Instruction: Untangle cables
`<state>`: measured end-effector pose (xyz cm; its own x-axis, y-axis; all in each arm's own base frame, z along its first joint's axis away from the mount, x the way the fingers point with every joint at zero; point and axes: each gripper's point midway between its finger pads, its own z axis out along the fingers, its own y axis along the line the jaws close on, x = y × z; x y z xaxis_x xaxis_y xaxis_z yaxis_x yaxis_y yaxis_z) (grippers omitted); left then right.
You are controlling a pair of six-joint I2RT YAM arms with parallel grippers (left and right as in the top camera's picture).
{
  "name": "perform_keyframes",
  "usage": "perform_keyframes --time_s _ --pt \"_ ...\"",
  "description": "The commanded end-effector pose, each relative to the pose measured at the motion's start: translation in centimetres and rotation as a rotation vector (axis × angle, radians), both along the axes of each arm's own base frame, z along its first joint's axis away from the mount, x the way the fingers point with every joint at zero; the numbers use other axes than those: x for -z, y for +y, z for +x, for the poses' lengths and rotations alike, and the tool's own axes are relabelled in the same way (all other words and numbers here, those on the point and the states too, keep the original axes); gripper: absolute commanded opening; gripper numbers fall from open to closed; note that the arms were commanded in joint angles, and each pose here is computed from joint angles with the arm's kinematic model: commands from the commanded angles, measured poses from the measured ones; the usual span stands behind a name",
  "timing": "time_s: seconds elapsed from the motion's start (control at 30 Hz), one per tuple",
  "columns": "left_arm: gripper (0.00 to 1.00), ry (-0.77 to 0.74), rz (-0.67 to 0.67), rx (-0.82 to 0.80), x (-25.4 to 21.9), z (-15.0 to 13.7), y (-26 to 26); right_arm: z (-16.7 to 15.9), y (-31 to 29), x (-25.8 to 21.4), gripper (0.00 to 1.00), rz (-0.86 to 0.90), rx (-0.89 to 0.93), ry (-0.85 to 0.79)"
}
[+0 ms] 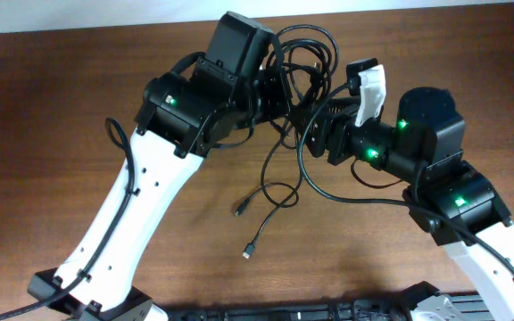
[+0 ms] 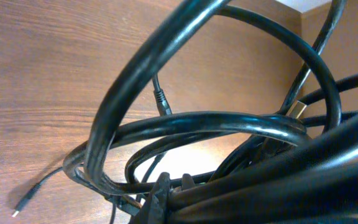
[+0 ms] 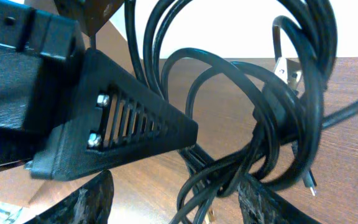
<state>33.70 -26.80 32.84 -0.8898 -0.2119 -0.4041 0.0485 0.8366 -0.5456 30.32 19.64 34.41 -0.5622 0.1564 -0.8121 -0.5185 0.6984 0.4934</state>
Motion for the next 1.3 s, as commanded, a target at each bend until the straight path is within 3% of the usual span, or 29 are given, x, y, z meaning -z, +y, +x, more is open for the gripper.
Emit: perform_keyframes --time_s 0.0,0.2,0.33,0.4,0.6,0.9,0.97,1.03,1.27 --pt "0.00 -0.027 -0.080 0.101 -2.1 -1.2 -1.5 1.0 -1.3 0.0 0.63 -0.004 0.055 0.003" --pt "0.00 -0.035 -0.103 0.166 -2.5 -1.8 -2.2 2.2 -3.6 0.4 0.63 -0.003 0.123 0.023" --pt "0.00 -0.060 -0.130 0.218 -3.1 -2.0 -2.9 1.7 -2.9 0.4 0.63 0.012 0.075 0.032" --pt "0.00 -0.062 -0.132 0.218 -3.2 -2.0 -2.9 1.8 -2.9 0.5 0.55 0.012 0.073 0.034" --pt "0.00 -0.079 -0.155 0.260 -3.7 -2.6 -4.2 1.8 -2.8 0.6 0.50 0.011 0.072 0.038" --pt "0.00 -0.130 -0.152 0.325 -4.2 -3.4 -5.5 1.9 -2.8 1.1 0.33 -0.001 0.073 0.051" --pt "0.00 -0.130 -0.152 0.325 -4.2 -3.4 -5.5 2.0 -2.9 1.1 0.25 -0.003 0.078 0.050" --pt "0.00 -0.135 -0.149 0.329 -4.2 -3.4 -5.5 2.0 -2.9 1.1 0.05 -0.003 0.078 0.051" --pt "0.00 -0.217 -0.006 0.139 -3.6 0.0 -2.7 1.4 -2.7 1.9 0.04 -0.027 0.045 0.069"
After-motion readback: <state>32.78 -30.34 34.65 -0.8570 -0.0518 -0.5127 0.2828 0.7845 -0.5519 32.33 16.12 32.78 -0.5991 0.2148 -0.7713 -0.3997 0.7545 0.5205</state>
